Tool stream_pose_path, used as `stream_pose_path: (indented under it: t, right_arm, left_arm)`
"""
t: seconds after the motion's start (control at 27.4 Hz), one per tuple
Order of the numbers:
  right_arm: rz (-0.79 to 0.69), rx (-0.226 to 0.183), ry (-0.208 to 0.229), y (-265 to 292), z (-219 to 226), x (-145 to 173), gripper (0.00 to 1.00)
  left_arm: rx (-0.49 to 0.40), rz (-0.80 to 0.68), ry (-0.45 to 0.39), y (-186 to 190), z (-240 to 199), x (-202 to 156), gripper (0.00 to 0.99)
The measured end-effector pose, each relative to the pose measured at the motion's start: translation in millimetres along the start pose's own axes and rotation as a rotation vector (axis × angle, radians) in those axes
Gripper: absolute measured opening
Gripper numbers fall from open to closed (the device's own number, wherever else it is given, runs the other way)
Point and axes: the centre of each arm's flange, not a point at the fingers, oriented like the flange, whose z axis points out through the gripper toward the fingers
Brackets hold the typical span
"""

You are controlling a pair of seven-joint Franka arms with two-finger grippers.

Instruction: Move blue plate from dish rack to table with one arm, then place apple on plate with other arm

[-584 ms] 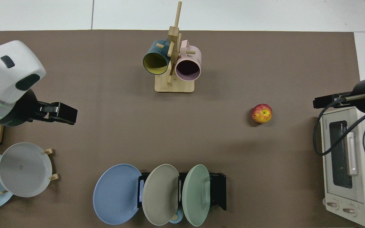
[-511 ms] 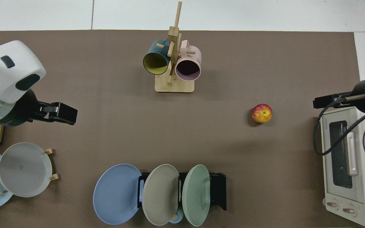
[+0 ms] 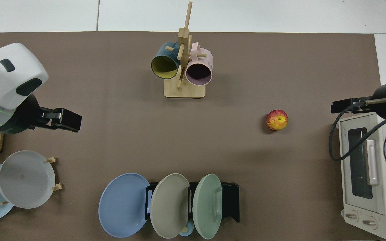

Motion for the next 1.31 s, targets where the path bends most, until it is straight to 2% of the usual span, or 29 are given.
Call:
stream_pose_path:
  t: [0.44,0.69,0.88,1.06,1.31]
  right_arm:
    - [0.062,0.0,-0.011,-1.5,1.2,-1.2,1.0]
    - [0.058,0.004,-0.026,-4.9,2.4,-2.5,1.0]
    - [0.062,0.002,-0.057,-8.4,7.8,-1.8,1.0]
    - [0.082,-0.002,-0.075,-17.2,23.4,8.1,1.0]
    - [0.035,0.0,-0.039,-69.6,60.1,30.1,1.0]
  left_arm:
    - [0.007,-0.004,-0.018,-1.8,1.5,-9.3,0.991]
    - [0.019,-0.005,-0.032,0.4,18.9,-19.9,0.991]
    - [0.017,0.005,-0.022,5.3,57.4,-33.4,0.991]
    - [0.008,0.048,-0.077,8.6,107.7,-56.9,0.991]
    - [0.008,0.058,-0.123,9.9,186.1,-83.0,0.987]
